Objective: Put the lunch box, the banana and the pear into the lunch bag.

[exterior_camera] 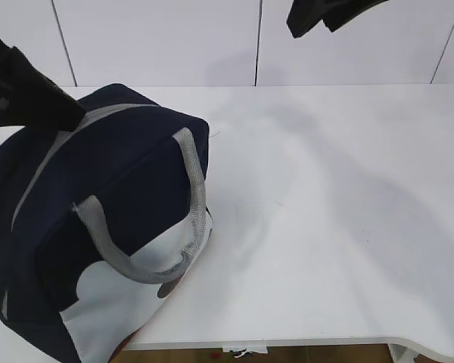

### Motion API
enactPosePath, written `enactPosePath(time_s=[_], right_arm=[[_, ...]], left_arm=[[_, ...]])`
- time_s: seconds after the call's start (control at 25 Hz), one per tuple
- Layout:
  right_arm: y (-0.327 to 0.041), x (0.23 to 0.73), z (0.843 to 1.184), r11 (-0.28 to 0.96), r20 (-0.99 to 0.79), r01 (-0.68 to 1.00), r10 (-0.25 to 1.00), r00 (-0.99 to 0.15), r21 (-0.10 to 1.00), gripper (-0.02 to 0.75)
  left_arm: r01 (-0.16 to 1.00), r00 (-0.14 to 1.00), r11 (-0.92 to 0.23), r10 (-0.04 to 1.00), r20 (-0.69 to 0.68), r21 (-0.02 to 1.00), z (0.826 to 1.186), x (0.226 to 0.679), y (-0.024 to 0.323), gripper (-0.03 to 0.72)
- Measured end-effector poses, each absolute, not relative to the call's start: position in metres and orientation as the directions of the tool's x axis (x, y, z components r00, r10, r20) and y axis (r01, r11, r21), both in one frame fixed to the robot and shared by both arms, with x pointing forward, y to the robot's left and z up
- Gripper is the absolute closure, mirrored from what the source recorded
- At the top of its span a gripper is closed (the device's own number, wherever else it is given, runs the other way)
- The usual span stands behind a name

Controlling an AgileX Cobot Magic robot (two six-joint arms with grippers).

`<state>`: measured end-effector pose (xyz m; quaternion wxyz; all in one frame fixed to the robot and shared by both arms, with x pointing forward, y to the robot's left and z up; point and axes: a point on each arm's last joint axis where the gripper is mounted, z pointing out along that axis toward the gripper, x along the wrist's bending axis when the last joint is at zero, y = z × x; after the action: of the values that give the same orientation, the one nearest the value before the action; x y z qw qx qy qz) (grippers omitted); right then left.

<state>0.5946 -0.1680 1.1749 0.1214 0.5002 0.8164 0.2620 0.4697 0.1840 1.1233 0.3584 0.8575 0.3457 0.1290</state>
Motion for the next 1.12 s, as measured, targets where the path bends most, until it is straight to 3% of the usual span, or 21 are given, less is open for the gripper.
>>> enactPosePath(time_s=[0.8,1.12], right_arm=[[-0.180,0.567,1.200,0.350,0.029,0.726,0.891,-0.454,0.592,0.328],[-0.191,0.533,1.214,0.330,0.037,0.717,0.896,-0.444,0.614,0.338]], left_arm=[[0.463,0.720,-0.498,0.694,0.017,0.733,1.141,0.452,0.193,0.258],[0.572,0.677,-0.532,0.736,0.006,0.624,1.146,0.422,0.211,0.258]])
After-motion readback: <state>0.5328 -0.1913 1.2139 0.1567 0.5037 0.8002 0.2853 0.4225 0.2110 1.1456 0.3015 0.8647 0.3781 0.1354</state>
